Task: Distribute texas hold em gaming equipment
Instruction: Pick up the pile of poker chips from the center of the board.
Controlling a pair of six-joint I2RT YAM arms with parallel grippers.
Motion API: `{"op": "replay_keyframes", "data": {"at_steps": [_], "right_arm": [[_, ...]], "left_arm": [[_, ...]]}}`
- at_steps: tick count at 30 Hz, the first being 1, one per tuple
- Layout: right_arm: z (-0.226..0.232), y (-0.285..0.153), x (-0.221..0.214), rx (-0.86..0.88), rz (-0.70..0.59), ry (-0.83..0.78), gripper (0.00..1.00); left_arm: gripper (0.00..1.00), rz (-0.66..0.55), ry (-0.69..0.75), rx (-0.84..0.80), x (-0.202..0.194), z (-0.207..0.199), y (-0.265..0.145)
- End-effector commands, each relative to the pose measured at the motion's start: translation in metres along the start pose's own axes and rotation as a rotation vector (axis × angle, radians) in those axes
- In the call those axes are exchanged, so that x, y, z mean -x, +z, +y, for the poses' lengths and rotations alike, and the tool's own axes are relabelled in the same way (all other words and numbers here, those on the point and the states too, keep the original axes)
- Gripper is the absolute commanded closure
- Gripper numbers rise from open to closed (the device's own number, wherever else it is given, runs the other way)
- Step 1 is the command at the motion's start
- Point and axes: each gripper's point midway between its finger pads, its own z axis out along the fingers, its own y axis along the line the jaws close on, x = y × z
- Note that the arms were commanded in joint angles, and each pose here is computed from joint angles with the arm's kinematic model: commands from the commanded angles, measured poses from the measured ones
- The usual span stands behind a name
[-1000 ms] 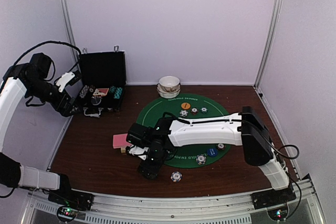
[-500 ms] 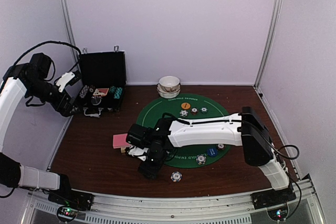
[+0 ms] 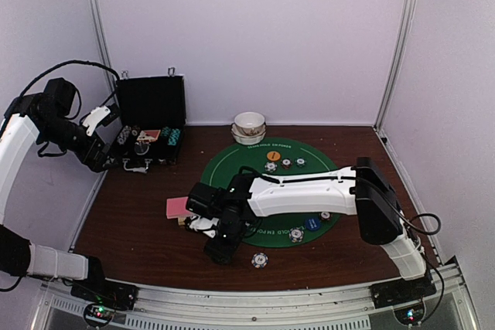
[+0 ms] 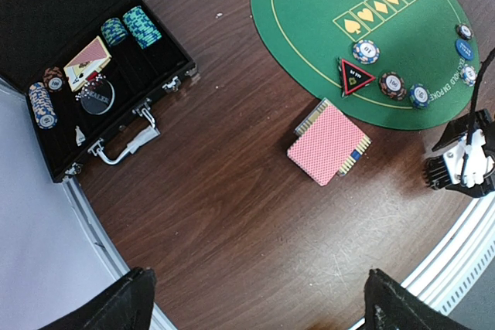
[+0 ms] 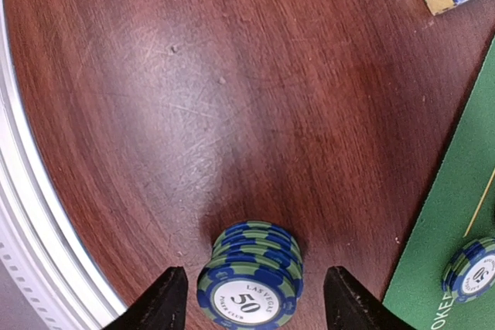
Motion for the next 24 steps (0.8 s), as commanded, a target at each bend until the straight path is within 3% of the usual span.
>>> {"op": "replay_keyframes", "data": {"at_steps": [1, 9, 24], "right_arm": [[0.003, 0.012, -0.016, 0.007, 0.059, -0.016, 0.37], [0.003, 0.013, -0.017, 0.007, 0.065, -0.018, 0.39], [0.003, -0.005, -0.006, -0.003, 0.026, -0.019, 0.70]], "left_arm": [[0.03, -0.029, 0.020, 0.023, 0.005, 0.001, -0.010], [0.02, -0.028, 0.020, 0.025, 0.005, 0.001, -0.010], [0.03, -0.030, 0.021, 0.026, 0.005, 0.001, -0.010]]}}
